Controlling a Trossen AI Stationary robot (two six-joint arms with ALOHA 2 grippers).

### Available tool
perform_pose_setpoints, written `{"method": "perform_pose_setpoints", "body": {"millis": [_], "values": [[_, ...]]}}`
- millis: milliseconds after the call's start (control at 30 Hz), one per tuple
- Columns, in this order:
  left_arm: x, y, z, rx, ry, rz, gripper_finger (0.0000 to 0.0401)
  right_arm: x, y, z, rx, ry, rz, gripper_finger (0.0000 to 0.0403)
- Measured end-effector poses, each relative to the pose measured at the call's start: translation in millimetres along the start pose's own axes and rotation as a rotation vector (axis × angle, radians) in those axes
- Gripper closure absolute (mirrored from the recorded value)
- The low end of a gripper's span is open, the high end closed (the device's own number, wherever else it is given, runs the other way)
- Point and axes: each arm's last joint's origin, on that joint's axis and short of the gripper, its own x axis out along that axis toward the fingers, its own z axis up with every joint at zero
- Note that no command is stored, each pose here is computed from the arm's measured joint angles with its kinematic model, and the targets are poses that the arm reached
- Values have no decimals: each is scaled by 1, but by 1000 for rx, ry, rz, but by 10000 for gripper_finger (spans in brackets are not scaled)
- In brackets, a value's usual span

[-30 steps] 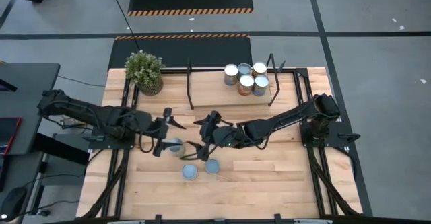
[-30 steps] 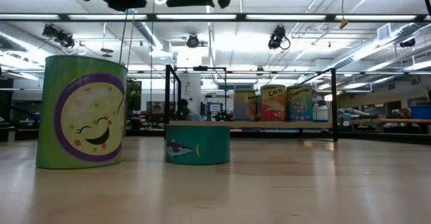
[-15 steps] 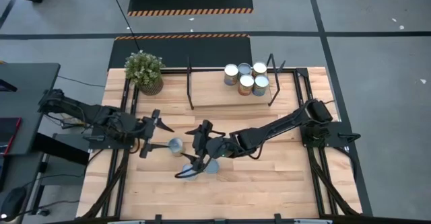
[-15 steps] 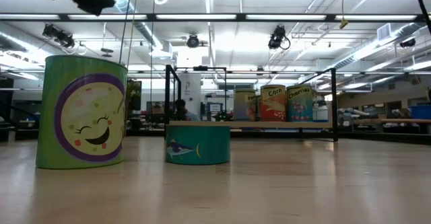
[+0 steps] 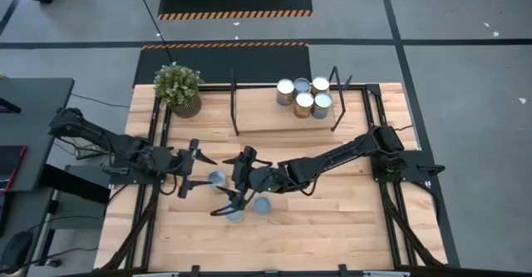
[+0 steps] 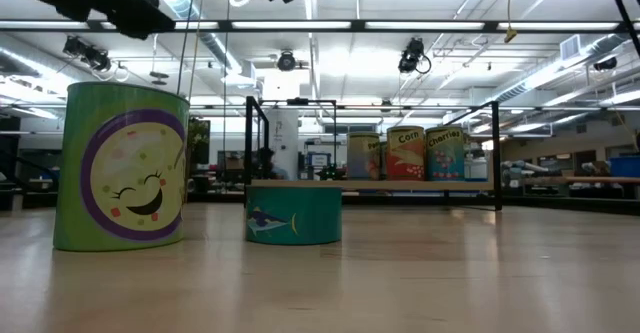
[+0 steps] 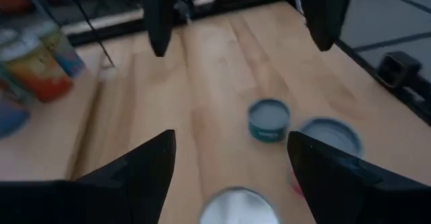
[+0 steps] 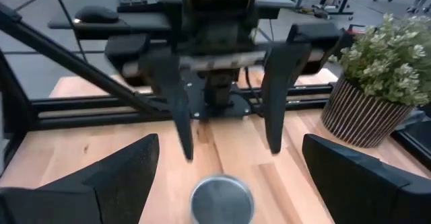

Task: Pick and place cans onto a shelf
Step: Put the canned oranges on the shelf

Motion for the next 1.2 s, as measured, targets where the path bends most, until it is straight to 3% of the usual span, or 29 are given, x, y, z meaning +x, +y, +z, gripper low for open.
{"method": "perform_pose_setpoints", "body": {"millis": [133,633,767,1033,1200], "values": [[4,2,-5,32,-32,59,110,9,-7,-5,-16,12,-17,29],[4,2,-10,75,20,61,110,23,-33,-12,70,12,-32,29],[-2,4,-12,108,35,59,110,22,-30,-12,42,8,-26,29],[-16,8,-13,121,-1,63,110,11,-11,-30,-56,172,10,29],[-14,6,-11,9,-24,14,110,-3,9,-41,-135,260,64,29]]}}
